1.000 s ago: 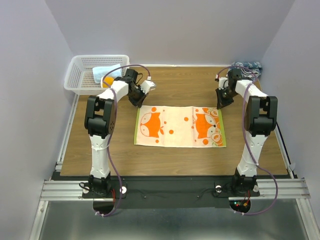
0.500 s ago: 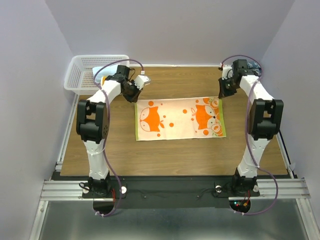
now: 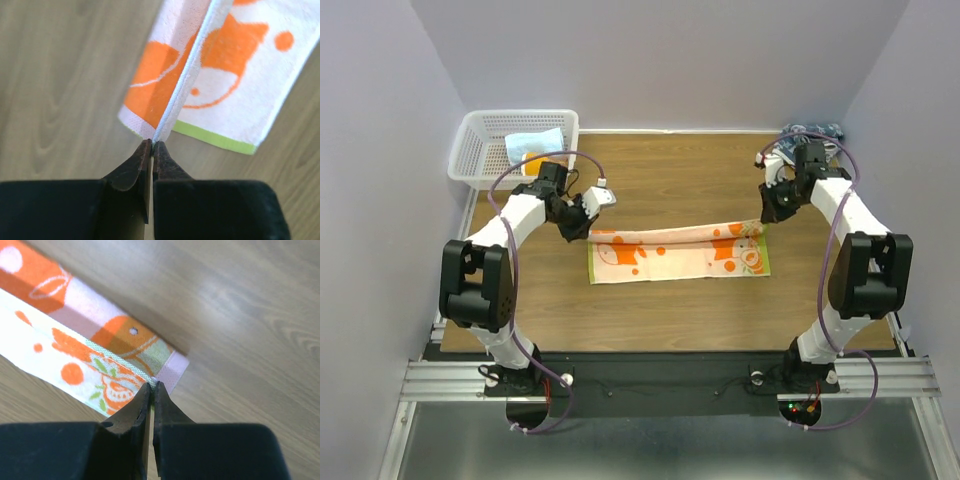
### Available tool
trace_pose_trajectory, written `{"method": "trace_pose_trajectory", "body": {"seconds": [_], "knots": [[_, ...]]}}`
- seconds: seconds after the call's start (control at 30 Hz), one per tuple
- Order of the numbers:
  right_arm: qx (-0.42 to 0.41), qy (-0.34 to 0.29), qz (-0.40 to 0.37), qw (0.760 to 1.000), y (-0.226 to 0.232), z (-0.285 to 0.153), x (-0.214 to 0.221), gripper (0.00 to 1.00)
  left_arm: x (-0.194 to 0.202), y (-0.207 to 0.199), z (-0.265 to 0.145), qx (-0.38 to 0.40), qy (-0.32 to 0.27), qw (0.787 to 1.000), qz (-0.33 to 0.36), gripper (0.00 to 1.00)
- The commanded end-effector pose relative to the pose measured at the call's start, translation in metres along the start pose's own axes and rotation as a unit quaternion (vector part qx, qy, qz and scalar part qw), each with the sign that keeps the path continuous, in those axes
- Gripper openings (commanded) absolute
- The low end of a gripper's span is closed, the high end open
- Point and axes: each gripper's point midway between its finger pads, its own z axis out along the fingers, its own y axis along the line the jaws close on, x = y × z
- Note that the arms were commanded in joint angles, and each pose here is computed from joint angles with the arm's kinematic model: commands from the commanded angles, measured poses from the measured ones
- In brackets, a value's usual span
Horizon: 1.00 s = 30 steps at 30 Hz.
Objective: Roll the towels
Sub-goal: Fold the towel
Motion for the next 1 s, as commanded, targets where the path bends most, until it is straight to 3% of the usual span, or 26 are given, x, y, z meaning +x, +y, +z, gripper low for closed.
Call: {"method": "trace_pose_trajectory", "body": {"seconds": [0.0,0.27,0.53,0.97], "knots": [[-0.007,0.012,-0.06,0.998,0.002,0.001,0.023,0.01,0.015,-0.037,-0.001,0.049,0.007,0.999,0.022,0.0],[-0.035,0.046,-0.058,0.997,0.009,0.024,0.054,0.01,0.042,-0.083,0.022,0.097,0.044,0.994,0.026,0.0],[-0.04,0.059,-0.047,0.996,0.008,0.033,0.063,0.01,0.048,-0.085,0.034,0.091,0.061,0.994,0.019,0.0],[0.008,0.015,-0.074,0.997,0.002,-0.003,0.033,0.01,0.022,-0.082,-0.003,0.089,0.052,0.994,0.046,0.0]]}}
